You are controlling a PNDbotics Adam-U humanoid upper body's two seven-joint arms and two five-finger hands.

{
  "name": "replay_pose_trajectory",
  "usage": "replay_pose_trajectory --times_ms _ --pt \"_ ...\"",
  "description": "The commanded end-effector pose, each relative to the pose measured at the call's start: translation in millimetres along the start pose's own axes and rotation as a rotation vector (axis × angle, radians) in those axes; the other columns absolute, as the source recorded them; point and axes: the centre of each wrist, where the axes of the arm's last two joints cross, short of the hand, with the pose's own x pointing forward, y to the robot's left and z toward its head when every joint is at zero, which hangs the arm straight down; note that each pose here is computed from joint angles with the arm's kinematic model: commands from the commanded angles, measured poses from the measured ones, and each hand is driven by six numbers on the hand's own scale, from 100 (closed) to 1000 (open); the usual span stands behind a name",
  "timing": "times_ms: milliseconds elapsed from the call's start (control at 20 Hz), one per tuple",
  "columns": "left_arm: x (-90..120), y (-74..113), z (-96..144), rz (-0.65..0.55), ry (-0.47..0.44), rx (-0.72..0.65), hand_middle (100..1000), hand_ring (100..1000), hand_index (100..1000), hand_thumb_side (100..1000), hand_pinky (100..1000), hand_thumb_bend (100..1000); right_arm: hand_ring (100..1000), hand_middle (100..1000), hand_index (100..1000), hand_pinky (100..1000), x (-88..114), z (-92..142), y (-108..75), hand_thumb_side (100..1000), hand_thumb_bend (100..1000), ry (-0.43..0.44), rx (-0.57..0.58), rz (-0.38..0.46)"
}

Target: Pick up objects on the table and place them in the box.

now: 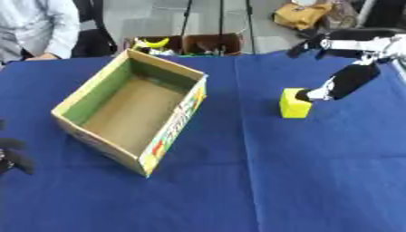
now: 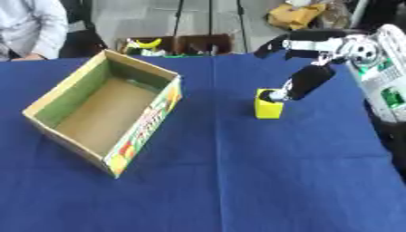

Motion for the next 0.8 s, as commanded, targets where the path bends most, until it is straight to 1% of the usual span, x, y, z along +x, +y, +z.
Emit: replay_pose_trajectory --times_ms 50,100,250,300,550,800 --pt "6.1 2.8 -2.6 -0.013 -0.024 -0.012 521 416 853 976 371 100 1000 907 983 885 -7.7 3.0 -7.9 369 394 0.037 0.011 0.013" --pt "6.1 2.7 -2.6 -0.013 -0.024 -0.013 521 416 853 976 371 100 1000 905 982 884 -9.2 0.7 -6.1 360 411 0.042 0.02 0.011" --pt "6.1 2.5 -2.8 -0.012 -0.023 -0.014 521 416 853 975 370 100 1000 905 981 881 -12.9 -4.5 -2.2 370 419 0.063 0.042 0.013" --pt "6.2 2.4 -2.9 -0.012 -0.023 -0.014 521 417 853 975 371 100 1000 905 986 877 -14.0 -5.7 -1.2 371 440 0.071 0.047 0.015" --pt "6.4 1.7 -3.3 -0.01 -0.024 -0.017 522 417 853 976 370 100 1000 904 987 866 -20.1 -14.2 5.8 375 463 0.135 0.082 0.027" --pt "6.3 1.0 -3.2 -0.008 -0.024 -0.019 522 418 854 977 370 100 1000 904 980 855 -23.2 -21.6 9.2 378 465 0.184 0.106 0.051"
